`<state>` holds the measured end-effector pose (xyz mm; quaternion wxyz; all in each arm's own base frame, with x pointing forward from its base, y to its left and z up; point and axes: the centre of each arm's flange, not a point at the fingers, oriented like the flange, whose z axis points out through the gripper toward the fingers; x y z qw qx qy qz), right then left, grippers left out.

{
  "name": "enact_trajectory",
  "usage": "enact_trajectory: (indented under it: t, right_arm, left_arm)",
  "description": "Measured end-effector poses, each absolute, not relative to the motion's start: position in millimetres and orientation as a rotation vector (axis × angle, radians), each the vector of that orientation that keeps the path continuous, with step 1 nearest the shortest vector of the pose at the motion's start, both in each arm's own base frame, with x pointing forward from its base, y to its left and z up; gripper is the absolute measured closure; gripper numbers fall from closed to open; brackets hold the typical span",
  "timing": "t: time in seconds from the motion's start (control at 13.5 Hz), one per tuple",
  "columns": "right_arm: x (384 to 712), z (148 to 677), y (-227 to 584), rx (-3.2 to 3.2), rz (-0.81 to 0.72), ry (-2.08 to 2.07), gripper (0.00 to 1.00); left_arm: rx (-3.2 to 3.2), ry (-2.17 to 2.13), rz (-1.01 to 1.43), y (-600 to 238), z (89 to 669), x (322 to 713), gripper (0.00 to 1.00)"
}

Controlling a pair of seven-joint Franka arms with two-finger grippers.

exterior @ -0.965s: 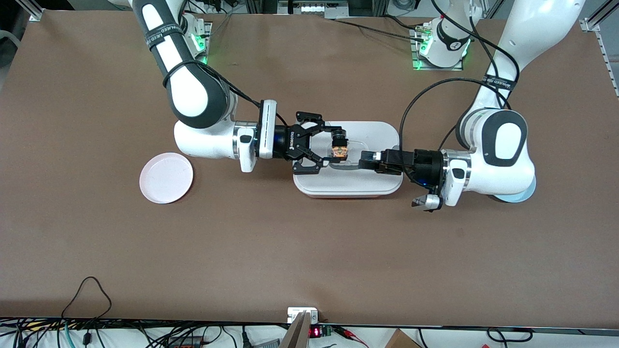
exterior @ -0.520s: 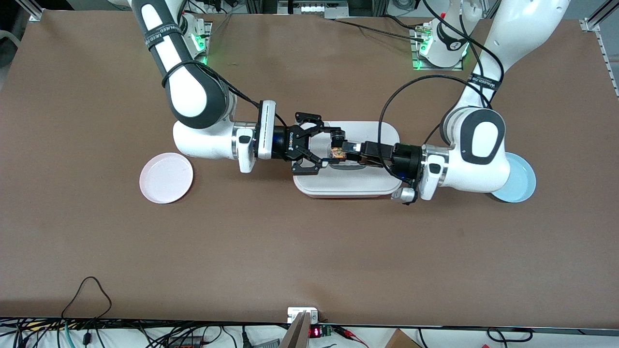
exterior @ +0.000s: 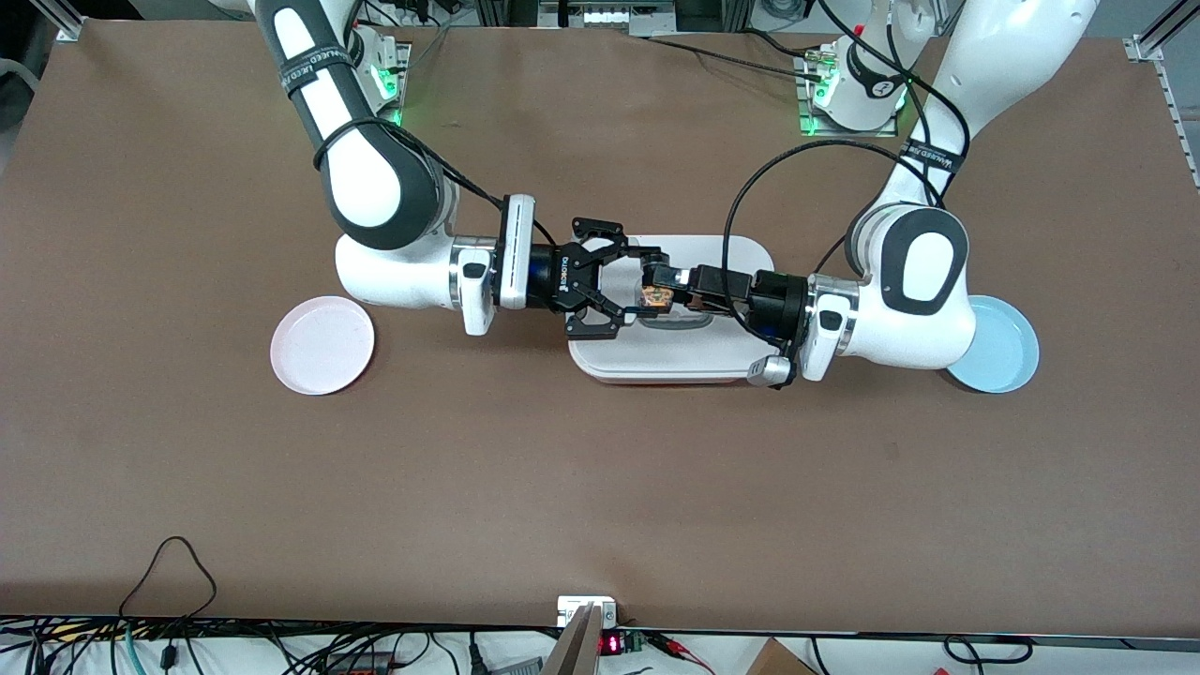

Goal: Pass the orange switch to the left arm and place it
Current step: 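Close the left gripper on the orange switch held by the right gripper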

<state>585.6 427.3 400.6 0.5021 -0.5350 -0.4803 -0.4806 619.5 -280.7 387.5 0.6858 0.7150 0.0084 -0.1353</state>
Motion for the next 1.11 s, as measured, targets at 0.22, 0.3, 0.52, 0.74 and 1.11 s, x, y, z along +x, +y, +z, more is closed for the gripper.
enact_trajectory:
  t: [0.22,0.3,0.52,0.74,1.11]
  right_arm:
    - [586.0,400.6,426.8,-1.294,-1.162,-1.160,0.28]
    - [586.3,400.7,426.3,-1.295,-1.163,-1.160,0.28]
    - [586.7,400.7,425.8,-1.295,-1.163,-1.160,0.28]
    - [586.8,400.9,425.8,-1.295,-1.164,-1.161,0.28]
    - [585.7,398.7,427.9,-1.296,-1.158,-1.157,0.28]
  left_arm:
    - [1.601,0.019,-0.303,-280.2,387.7,619.7,0.01]
    - [1.601,0.018,-0.302,-280.2,388.0,619.7,0.03]
    - [1.600,0.016,-0.303,-280.3,388.2,619.5,0.19]
    - [1.598,0.002,-0.293,-280.5,388.5,619.1,0.32]
    - [1.573,-0.065,-0.228,-277.9,392.3,619.9,0.66]
